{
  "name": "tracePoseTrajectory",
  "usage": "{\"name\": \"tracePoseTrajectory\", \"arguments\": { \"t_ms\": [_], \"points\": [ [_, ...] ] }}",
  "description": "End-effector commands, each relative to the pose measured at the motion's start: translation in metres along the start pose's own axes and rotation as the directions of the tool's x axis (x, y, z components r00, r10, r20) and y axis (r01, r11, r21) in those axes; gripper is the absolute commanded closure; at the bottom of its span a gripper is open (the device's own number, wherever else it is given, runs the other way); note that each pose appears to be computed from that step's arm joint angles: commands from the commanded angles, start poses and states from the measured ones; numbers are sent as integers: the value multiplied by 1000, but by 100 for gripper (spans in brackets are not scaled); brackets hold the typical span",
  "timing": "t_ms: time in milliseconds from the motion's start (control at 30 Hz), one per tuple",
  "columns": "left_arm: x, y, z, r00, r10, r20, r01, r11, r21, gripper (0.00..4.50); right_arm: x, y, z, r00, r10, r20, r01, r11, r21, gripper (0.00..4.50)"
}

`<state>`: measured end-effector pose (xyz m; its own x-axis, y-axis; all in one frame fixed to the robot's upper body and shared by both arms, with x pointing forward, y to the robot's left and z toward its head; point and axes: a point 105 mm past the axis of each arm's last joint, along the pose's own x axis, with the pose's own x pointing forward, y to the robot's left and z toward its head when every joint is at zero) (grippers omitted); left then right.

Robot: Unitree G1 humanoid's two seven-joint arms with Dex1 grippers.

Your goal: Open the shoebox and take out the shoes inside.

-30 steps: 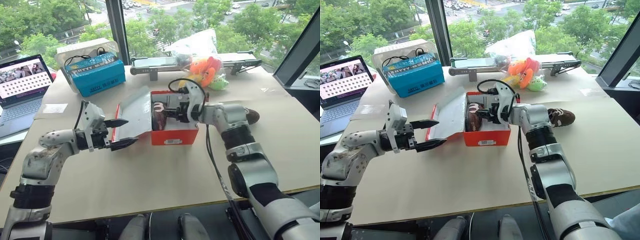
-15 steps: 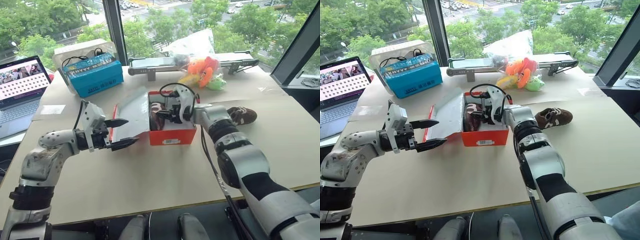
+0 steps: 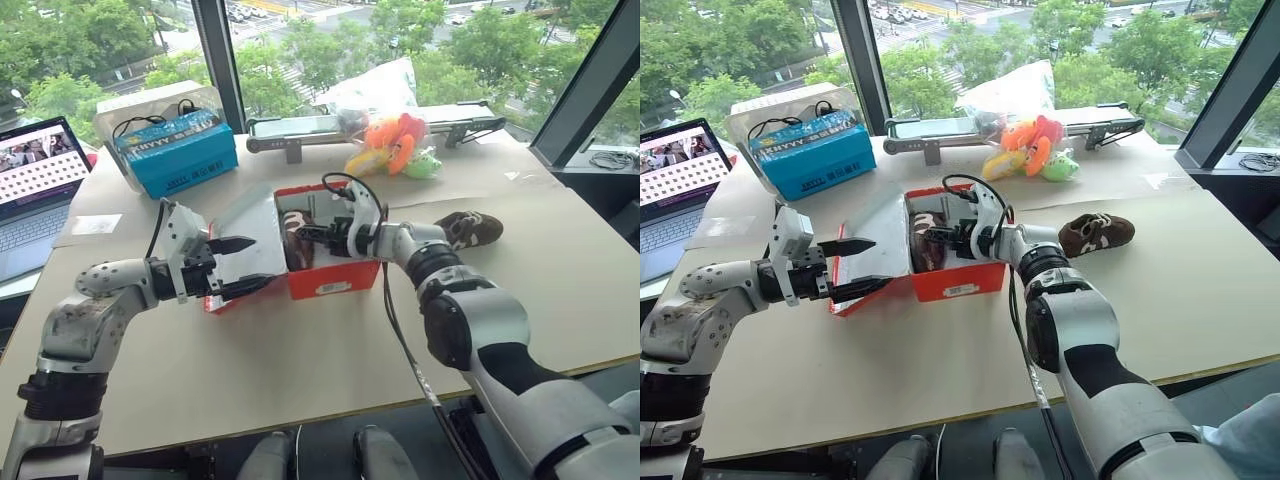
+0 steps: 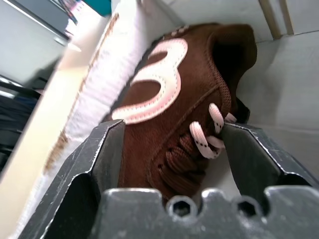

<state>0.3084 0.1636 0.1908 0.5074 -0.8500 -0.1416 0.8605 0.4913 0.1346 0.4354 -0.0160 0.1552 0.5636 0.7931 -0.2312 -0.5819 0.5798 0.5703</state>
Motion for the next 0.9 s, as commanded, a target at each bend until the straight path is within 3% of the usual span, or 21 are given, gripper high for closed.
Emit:
{"name": "tracePoseTrajectory", "arguments": {
  "t_ms": [33,300,467,700,900],
  "points": [
    [-2,-3,12,1000,-5,25,4,999,41,0,1,19,11,993,107,44,-109,992,62,81],
    [-4,-1,10,1000,3,18,-4,999,42,0,16,36,0,991,134,-15,-134,990,38,81],
    [-4,0,9,1000,3,12,-4,999,46,0,35,55,-20,985,111,-130,-124,987,-100,81],
    [-4,0,9,1000,6,17,-7,999,48,0,41,40,-39,985,-6,-174,-25,984,-179,81],
    [-5,1,9,1000,13,19,-14,999,45,0,39,35,-43,983,-18,-184,-16,983,-180,256]
  ]
}}
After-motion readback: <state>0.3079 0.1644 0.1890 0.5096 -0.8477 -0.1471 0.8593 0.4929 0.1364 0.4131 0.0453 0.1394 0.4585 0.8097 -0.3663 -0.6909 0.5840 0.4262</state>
